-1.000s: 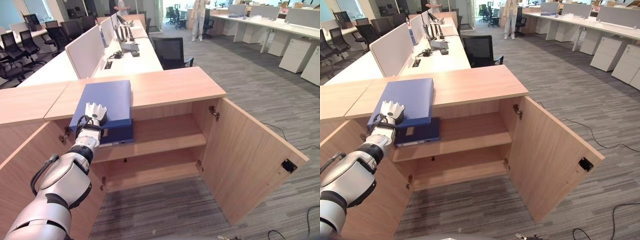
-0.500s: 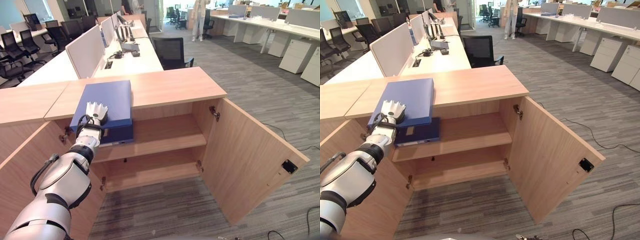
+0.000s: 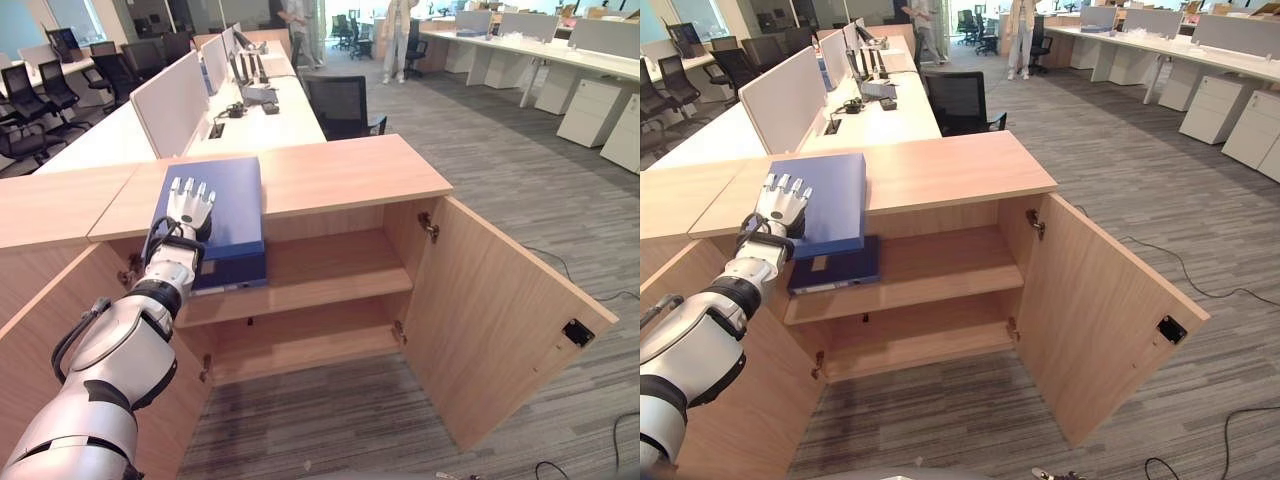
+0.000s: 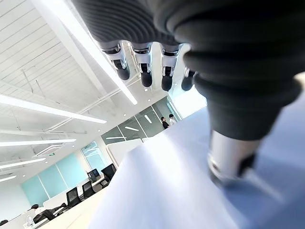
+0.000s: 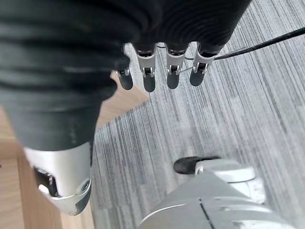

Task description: Put the empty folder in the office cabinet

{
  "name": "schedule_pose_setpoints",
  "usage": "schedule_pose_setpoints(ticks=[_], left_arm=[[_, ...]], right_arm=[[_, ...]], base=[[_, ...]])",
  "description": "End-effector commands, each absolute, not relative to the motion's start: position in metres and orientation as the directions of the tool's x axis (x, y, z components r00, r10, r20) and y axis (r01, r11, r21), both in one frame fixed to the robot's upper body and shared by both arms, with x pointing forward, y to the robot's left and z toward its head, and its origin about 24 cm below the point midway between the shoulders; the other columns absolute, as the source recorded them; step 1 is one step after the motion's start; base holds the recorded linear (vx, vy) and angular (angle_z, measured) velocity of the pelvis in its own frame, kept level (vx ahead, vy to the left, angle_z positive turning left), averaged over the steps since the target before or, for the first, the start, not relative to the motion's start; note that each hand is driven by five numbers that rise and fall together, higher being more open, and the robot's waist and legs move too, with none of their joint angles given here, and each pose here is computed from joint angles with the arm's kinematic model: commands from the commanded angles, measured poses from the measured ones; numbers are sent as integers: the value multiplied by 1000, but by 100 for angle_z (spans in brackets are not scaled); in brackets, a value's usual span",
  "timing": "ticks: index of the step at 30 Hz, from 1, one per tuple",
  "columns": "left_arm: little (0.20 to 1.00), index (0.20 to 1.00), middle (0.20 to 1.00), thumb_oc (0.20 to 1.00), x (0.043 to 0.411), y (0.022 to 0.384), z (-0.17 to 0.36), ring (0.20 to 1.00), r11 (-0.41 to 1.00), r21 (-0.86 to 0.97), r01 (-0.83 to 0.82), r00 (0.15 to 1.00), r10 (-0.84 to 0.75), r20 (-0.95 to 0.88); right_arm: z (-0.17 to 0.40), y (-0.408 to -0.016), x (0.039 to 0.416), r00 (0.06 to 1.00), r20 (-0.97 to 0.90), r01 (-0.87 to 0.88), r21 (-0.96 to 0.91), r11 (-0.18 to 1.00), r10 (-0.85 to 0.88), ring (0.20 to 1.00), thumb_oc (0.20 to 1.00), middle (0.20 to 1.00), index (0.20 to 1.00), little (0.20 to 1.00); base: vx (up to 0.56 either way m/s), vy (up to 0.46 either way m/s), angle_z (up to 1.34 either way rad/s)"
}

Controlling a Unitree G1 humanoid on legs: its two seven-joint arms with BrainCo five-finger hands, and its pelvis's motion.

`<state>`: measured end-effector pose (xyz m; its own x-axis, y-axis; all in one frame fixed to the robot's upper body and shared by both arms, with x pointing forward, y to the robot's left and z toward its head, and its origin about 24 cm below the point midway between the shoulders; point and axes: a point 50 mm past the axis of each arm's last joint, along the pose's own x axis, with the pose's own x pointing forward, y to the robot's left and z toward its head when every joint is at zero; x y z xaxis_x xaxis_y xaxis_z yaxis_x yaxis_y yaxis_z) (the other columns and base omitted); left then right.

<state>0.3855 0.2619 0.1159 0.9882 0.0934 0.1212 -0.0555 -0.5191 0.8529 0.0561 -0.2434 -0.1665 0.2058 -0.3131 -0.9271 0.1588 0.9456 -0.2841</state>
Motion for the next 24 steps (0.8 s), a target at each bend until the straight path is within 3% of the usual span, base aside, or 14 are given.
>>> schedule_pose_setpoints(ticks=[1, 8, 14, 17, 24], left_arm=[[1000, 1000, 1000, 1000, 402, 276, 209, 1000, -613, 759, -220, 929, 107, 355], [1000, 1000, 1000, 1000, 403, 274, 234, 1000, -507, 793, -339, 876, 136, 462], [1000, 1000, 1000, 1000, 393, 275, 283, 1000, -121, 726, -676, 682, 270, 680], [1000, 1000, 1000, 1000, 381, 289, 298, 1000, -98, 660, -745, 613, 288, 735], [1000, 1000, 1000, 1000, 372, 303, 308, 1000, -147, 638, -756, 586, 283, 759]], right_arm=[[-166, -241, 64, 211, -924, 182, -283, 942, -318, 1000, 1000, 1000, 1000, 1000], [-167, -239, 66, 218, -925, 176, -278, 944, -313, 1000, 1000, 1000, 1000, 1000], [-166, -236, 73, 229, -921, 180, -278, 944, -315, 1000, 1000, 1000, 1000, 1000], [-166, -235, 76, 235, -922, 173, -273, 947, -308, 1000, 1000, 1000, 1000, 1000], [-165, -239, 79, 244, -918, 155, -283, 947, -314, 1000, 1000, 1000, 1000, 1000]], base=[[0, 0, 0], [0, 0, 0], [-3, -31, 3], [4, -48, 6], [-4, -45, 8]])
